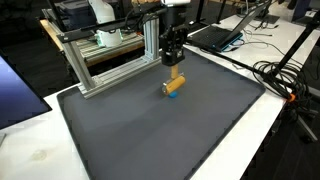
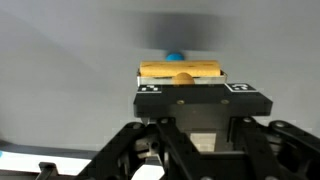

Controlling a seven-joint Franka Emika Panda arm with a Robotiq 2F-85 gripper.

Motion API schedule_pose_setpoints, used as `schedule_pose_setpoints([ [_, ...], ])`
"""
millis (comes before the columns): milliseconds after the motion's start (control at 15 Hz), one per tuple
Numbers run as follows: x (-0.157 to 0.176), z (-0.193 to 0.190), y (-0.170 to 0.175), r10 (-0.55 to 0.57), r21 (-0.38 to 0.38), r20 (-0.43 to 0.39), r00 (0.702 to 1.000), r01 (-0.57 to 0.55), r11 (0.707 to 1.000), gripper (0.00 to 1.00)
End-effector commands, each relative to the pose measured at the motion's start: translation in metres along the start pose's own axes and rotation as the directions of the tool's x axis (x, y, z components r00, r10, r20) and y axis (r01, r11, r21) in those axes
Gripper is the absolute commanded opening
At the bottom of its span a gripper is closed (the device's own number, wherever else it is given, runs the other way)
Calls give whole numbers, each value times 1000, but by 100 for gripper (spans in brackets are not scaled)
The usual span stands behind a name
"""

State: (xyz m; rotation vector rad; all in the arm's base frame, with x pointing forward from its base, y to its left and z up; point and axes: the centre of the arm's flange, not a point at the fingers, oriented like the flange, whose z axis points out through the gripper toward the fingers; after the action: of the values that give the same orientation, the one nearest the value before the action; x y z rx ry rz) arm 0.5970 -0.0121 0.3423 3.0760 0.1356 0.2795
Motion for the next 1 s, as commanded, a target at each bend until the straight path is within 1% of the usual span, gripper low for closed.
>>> schedule_pose_setpoints([
  [0, 11, 1, -1, -18, 21, -15, 1000, 19, 1000, 22],
  [467, 9, 18, -1, -21, 39, 17, 1000, 20, 999, 22],
  [733, 8, 24, 0, -14, 48, 17, 1000, 13, 999, 22],
  [933, 8, 27, 1, -11, 33, 7, 1000, 11, 999, 22],
])
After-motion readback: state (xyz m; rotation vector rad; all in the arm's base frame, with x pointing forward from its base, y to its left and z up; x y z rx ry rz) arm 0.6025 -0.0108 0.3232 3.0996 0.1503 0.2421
